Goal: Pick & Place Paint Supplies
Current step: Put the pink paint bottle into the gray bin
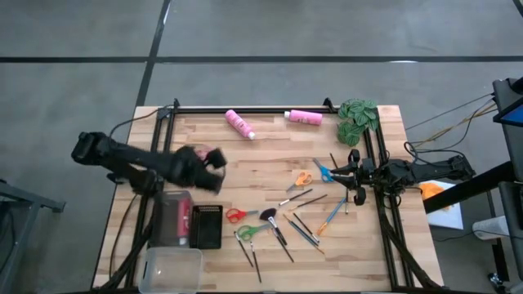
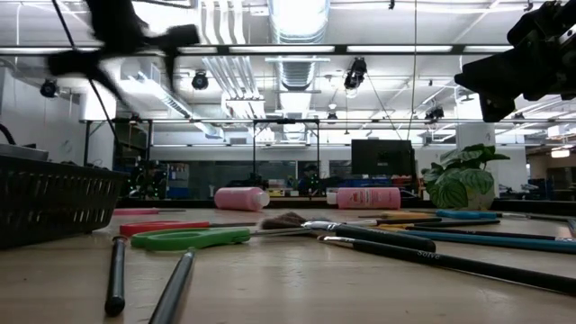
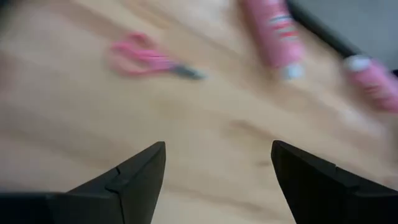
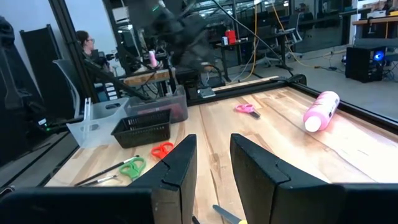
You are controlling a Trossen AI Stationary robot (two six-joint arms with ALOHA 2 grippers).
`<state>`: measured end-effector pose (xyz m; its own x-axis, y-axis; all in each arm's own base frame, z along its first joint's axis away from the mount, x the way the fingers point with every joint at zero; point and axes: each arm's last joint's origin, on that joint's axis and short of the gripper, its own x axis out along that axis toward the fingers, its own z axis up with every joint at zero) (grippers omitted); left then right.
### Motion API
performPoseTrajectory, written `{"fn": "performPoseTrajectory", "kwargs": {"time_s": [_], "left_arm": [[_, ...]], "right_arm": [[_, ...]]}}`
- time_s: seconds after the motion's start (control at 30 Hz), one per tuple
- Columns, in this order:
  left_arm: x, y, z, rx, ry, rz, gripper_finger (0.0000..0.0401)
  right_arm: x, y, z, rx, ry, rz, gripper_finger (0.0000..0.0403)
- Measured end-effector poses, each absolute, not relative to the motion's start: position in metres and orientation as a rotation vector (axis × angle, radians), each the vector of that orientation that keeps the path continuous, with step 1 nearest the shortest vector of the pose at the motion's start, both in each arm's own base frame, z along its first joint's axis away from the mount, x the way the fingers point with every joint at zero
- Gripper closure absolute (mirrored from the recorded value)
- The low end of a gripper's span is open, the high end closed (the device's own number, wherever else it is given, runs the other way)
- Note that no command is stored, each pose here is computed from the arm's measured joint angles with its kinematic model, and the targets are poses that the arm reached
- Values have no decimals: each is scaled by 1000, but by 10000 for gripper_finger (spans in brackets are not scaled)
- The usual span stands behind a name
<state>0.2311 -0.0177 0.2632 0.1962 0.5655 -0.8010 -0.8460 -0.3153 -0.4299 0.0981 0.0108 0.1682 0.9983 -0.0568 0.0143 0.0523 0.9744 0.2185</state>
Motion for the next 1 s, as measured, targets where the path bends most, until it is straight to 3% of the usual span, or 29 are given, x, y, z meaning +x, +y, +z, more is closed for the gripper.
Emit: {"fn": "performPoseTrajectory", "kwargs": {"time_s": [0.37, 0.67, 1.0], "left_arm": [[286, 101, 263, -1228, 160, 1205, 105], [313, 147, 223, -1456, 219, 1239, 105], [328, 189, 209, -1671, 387, 1374, 105]], "right_arm": [[98, 11, 168, 220, -21, -55, 308], [98, 11, 168, 220, -21, -55, 308], [98, 11, 168, 220, -21, -54, 308]]}}
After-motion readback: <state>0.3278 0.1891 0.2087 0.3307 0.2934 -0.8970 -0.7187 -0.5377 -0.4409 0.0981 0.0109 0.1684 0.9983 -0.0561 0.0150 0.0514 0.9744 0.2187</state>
